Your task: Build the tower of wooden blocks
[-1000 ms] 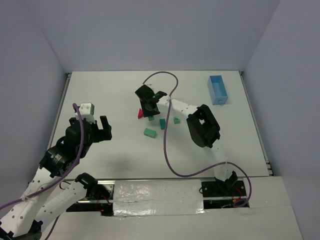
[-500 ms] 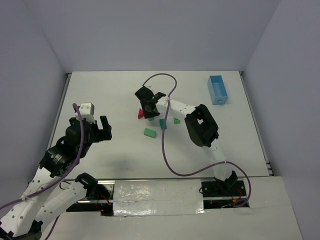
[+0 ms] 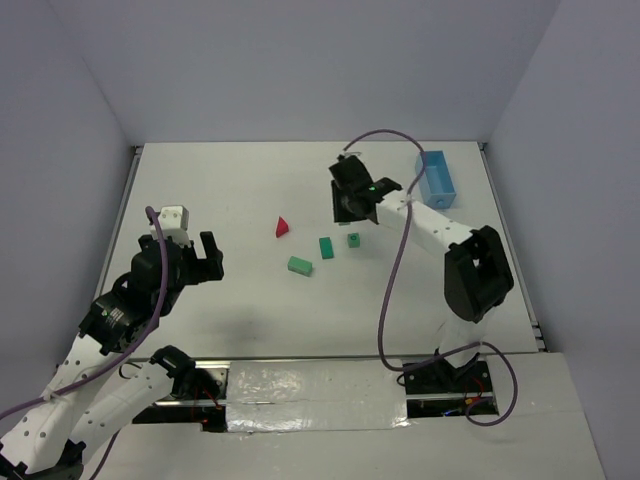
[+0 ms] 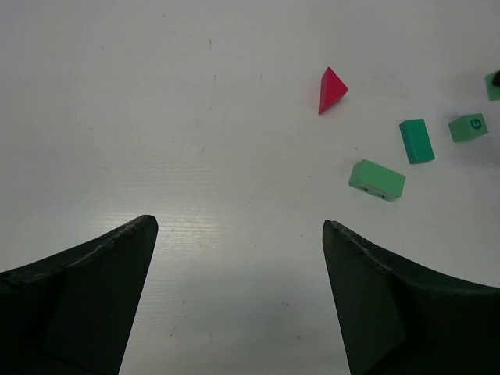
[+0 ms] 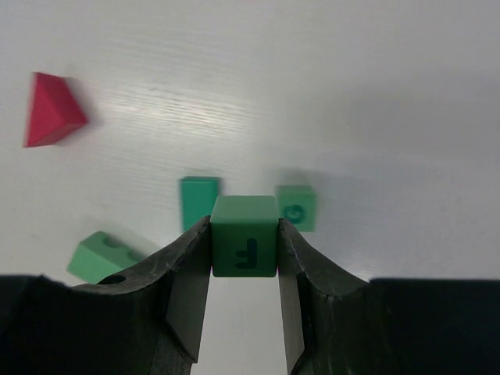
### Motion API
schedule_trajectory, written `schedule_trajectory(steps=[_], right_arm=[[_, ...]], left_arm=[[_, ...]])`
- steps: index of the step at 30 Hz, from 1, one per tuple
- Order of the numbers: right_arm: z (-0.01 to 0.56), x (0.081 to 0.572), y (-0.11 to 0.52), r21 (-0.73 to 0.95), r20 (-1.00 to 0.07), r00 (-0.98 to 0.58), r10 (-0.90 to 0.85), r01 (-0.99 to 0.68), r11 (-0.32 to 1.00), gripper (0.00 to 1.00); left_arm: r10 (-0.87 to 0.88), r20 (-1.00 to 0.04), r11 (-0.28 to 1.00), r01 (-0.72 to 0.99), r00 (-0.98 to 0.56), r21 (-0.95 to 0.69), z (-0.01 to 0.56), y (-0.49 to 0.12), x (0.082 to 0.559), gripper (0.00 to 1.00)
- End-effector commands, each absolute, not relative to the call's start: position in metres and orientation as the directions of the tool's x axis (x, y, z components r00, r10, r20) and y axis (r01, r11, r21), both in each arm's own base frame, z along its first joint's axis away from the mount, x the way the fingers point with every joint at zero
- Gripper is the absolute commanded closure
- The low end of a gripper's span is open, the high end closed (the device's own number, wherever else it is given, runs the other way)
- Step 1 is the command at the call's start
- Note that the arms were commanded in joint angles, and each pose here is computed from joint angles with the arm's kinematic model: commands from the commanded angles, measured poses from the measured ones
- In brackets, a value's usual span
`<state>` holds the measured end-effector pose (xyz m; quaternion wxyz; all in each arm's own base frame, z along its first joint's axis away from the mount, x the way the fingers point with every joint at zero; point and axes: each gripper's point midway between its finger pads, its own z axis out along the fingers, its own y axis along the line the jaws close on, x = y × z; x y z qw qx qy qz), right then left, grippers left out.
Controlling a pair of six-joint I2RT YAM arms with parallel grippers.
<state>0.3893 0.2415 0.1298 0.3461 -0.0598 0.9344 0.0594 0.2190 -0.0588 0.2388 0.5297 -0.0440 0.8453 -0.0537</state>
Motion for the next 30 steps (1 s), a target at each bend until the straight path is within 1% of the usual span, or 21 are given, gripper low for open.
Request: schedule_trajectory(steps=[1,2,5,10,16,22,30], right_arm=[[0.113,0.387,0.202,0.054,-0.636,-0.77,-0.048,-0.106,0.993,0.69],[0.114,0.387,0.196,0.043,-0.645,-0.762,-0.049,-0.101,0.994,0.69],[0.1,0.385,0.173,0.016,-0.626,-0.778,-0.043,-0.068,0.998,0.69],[0.081,0.386,0.153,0.008,-0.602,-0.798,-0.029,-0.042,0.999,0.69],[0.06,0.388,0.152,0.003,-0.565,-0.824,-0.048,-0.06,0.998,0.69],[0.054,0.4,0.153,0.0,-0.555,-0.829,-0.061,-0.074,0.997,0.67],[0.049,0.401,0.147,-0.022,-0.548,-0.834,-0.061,-0.059,0.998,0.6]], left_arm=[[-0.129,-0.901,0.99,0.001,-0.413,-0.142,0.243,-0.062,0.222,0.0],[-0.128,-0.902,0.99,0.004,-0.413,-0.142,0.243,-0.063,0.222,0.0],[-0.125,-0.901,0.99,0.005,-0.415,-0.139,0.242,-0.063,0.223,0.01],[-0.125,-0.898,0.991,-0.003,-0.422,-0.136,0.24,-0.063,0.223,0.0],[-0.123,-0.898,0.991,-0.005,-0.423,-0.134,0.24,-0.062,0.223,0.01],[-0.121,-0.895,0.992,-0.008,-0.43,-0.13,0.238,-0.063,0.224,0.01],[-0.12,-0.895,0.992,-0.008,-0.429,-0.129,0.238,-0.062,0.224,0.01]])
